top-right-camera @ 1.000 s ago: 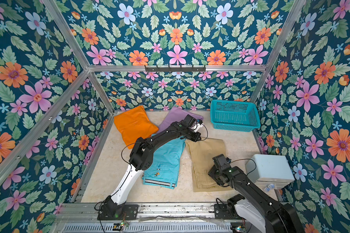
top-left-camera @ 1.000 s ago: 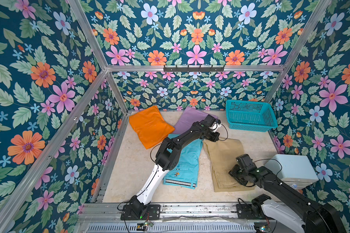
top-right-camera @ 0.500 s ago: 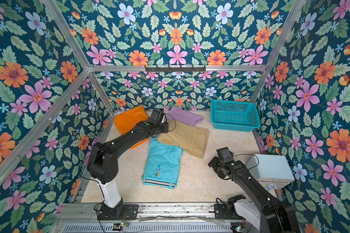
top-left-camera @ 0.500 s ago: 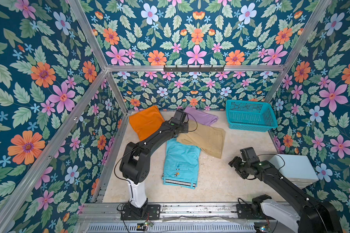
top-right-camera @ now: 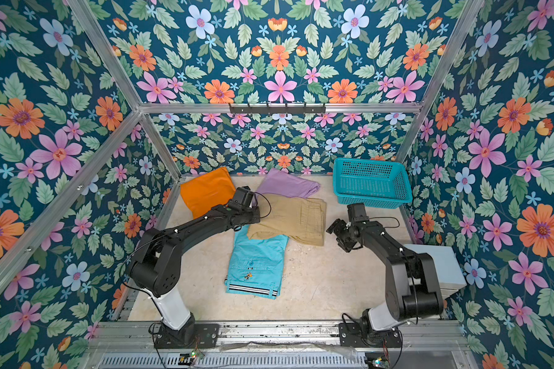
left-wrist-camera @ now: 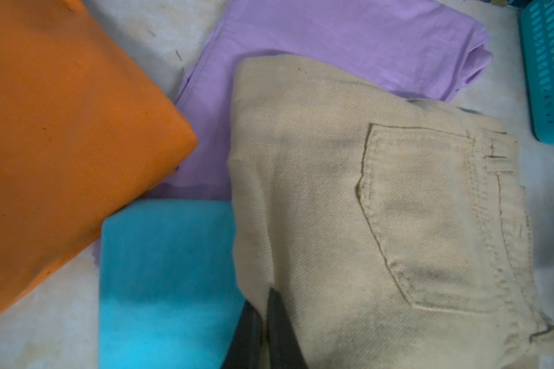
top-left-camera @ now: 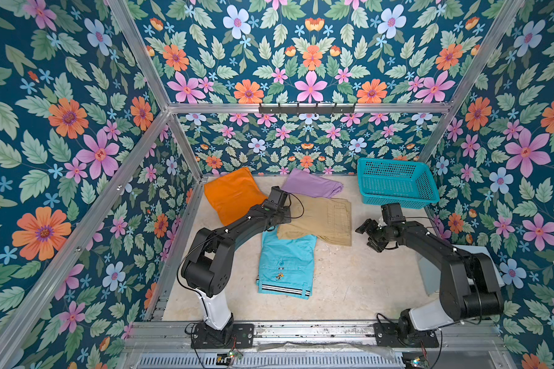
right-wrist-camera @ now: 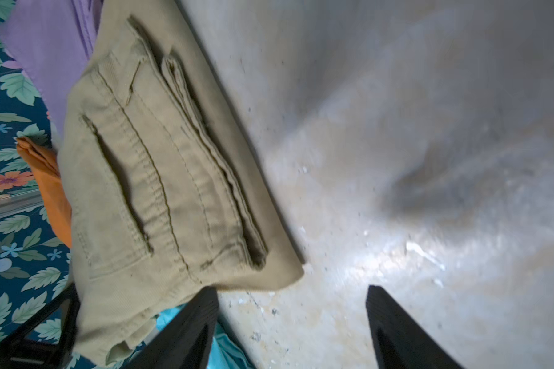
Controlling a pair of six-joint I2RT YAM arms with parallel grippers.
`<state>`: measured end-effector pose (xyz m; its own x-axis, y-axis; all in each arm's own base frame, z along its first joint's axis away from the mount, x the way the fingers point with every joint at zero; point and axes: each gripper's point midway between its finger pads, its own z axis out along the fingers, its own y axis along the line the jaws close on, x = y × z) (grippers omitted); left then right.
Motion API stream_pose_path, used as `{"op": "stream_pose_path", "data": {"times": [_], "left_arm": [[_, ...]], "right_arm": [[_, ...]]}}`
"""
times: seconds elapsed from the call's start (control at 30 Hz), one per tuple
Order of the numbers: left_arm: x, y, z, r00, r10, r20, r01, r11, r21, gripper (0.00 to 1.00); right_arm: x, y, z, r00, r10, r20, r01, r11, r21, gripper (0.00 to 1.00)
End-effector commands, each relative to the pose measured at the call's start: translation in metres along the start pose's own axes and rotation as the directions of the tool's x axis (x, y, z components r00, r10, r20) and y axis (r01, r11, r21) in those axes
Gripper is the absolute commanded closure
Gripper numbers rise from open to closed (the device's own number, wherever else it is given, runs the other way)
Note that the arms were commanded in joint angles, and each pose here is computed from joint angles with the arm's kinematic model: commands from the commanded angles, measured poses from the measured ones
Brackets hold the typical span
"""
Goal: Put the folded long pants in the basket
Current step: Pick up the long pant at the center of the board.
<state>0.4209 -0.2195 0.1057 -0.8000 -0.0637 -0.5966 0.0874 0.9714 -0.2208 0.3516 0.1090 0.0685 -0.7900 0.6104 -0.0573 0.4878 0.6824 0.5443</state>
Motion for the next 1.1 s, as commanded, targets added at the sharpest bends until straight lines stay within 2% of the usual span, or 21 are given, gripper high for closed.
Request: {"op": "stream_pose_path", "data": {"times": [0.0, 0.23, 0.47, 0.53, 0.63, 0.7, 0.8, 0.93, 1.07], "left_arm": [[-0.007, -0.004, 0.002, 1.0, -0.009, 0.019, 0.008, 1.0, 0.013, 1.0], [-0.005, -0.001, 0.006, 1.0, -0.001, 0.011, 0.001, 1.0, -0.001, 1.0], [-0.005, -0.002, 0.01, 1.0, 0.004, 0.007, -0.004, 1.0, 0.0, 1.0], [-0.005, -0.002, 0.011, 1.0, 0.004, 0.008, -0.004, 1.0, 0.0, 1.0], [-0.008, -0.003, 0.01, 1.0, 0.007, 0.019, -0.007, 1.0, 0.003, 1.0], [-0.013, -0.004, 0.007, 0.999, 0.015, 0.036, -0.015, 1.0, 0.01, 1.0], [-0.023, -0.009, -0.003, 0.997, 0.017, 0.076, -0.02, 0.999, 0.031, 1.0], [-0.039, -0.021, -0.017, 0.993, 0.006, 0.119, -0.016, 0.996, 0.084, 1.0], [-0.057, -0.039, -0.042, 0.988, -0.035, 0.151, 0.01, 0.986, 0.167, 1.0]], "right_arm": [[0.001, 0.012, 0.019, 0.991, -0.075, -0.109, 0.072, 0.997, -0.033, 0.23], [-0.02, 0.013, 0.055, 0.989, -0.075, -0.125, 0.075, 0.997, -0.005, 0.24], [-0.024, 0.005, 0.078, 0.977, -0.119, -0.176, 0.126, 0.992, 0.025, 0.31], [-0.023, 0.003, 0.083, 0.974, -0.126, -0.19, 0.132, 0.991, 0.02, 0.38], [-0.023, 0.008, 0.085, 0.971, -0.142, -0.191, 0.144, 0.99, -0.002, 0.6], [-0.028, 0.019, 0.076, 0.973, -0.169, -0.159, 0.165, 0.986, -0.038, 0.79], [-0.034, 0.034, 0.06, 0.971, -0.203, -0.123, 0.196, 0.979, -0.063, 1.0], [-0.037, 0.055, 0.032, 0.963, -0.253, -0.089, 0.245, 0.965, -0.098, 1.0], [-0.04, 0.083, -0.013, 0.95, -0.313, -0.024, 0.307, 0.942, -0.135, 1.0]]}}
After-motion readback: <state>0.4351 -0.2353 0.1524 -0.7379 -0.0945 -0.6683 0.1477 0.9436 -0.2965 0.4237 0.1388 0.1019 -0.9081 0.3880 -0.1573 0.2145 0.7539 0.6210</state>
